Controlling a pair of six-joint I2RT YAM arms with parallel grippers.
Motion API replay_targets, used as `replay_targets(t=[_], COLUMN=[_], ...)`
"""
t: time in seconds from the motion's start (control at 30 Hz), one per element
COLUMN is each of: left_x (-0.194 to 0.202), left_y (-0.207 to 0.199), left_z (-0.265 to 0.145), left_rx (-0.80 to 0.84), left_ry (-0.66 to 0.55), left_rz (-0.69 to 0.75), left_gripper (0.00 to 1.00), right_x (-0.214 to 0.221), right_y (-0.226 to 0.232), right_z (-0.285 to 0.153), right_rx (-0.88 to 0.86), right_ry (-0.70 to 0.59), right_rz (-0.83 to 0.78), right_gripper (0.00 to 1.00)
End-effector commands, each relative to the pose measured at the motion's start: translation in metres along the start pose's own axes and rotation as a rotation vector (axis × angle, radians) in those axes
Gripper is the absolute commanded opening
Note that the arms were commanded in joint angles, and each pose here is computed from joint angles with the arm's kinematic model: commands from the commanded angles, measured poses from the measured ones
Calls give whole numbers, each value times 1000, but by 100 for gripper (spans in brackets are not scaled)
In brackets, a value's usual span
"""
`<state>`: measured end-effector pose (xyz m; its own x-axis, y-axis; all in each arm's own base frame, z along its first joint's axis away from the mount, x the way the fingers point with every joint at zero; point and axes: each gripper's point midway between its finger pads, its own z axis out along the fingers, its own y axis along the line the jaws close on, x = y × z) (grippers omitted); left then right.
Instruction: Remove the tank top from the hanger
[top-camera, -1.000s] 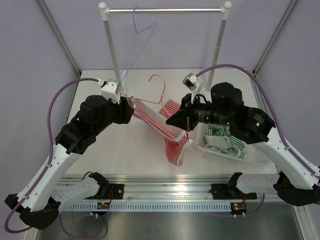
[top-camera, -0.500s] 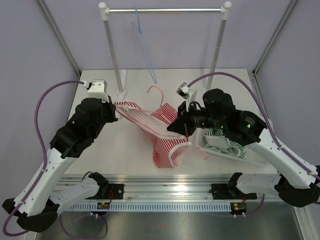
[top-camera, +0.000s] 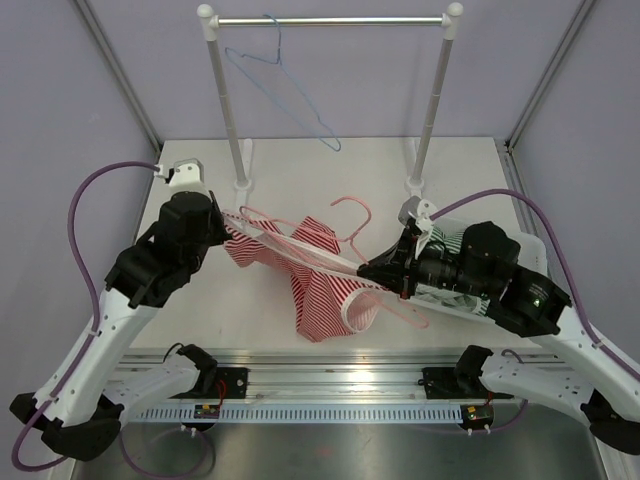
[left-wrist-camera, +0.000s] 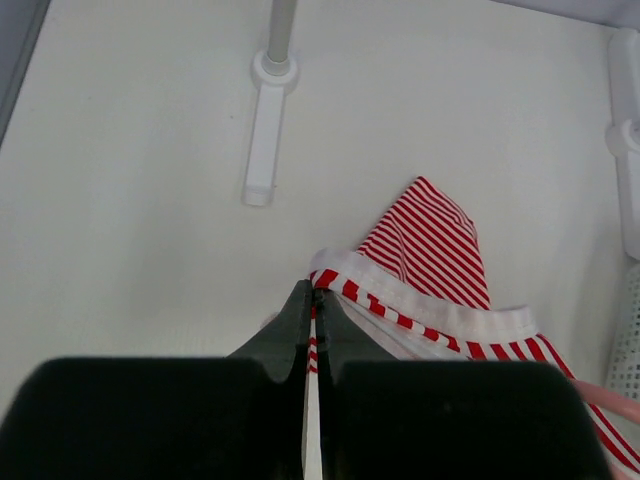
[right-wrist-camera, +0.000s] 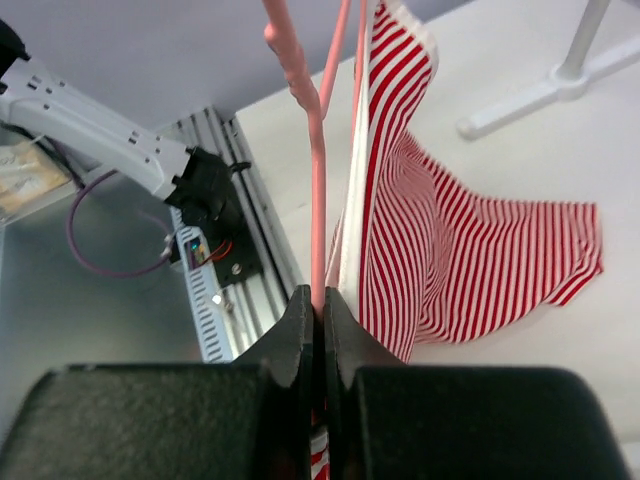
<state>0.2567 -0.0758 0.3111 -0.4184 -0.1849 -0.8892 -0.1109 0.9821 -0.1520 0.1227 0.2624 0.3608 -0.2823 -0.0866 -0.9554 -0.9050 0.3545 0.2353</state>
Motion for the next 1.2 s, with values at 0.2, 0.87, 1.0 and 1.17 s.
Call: replay_targets(t=[0.2, 0.87, 1.0, 1.17], left_x=[-23, 76, 81, 65], left_y=[-74, -46, -55, -50], left_z=[-36, 8, 13, 2], left_rx=[530, 360, 377, 364], left_ry=[-99, 156, 206, 184], left_rz=[-69, -47, -16, 9], left_gripper=[0, 0, 15, 80], right_x=[-71, -111, -101, -113], right_y=[-14, -116, -131, -153], right_z=[11, -14, -31, -36], right_rx=[63, 697, 850, 968], right_ry=[-392, -496, -374, -259], right_rz=[-136, 80, 105, 88], right_gripper=[0, 0, 0, 0])
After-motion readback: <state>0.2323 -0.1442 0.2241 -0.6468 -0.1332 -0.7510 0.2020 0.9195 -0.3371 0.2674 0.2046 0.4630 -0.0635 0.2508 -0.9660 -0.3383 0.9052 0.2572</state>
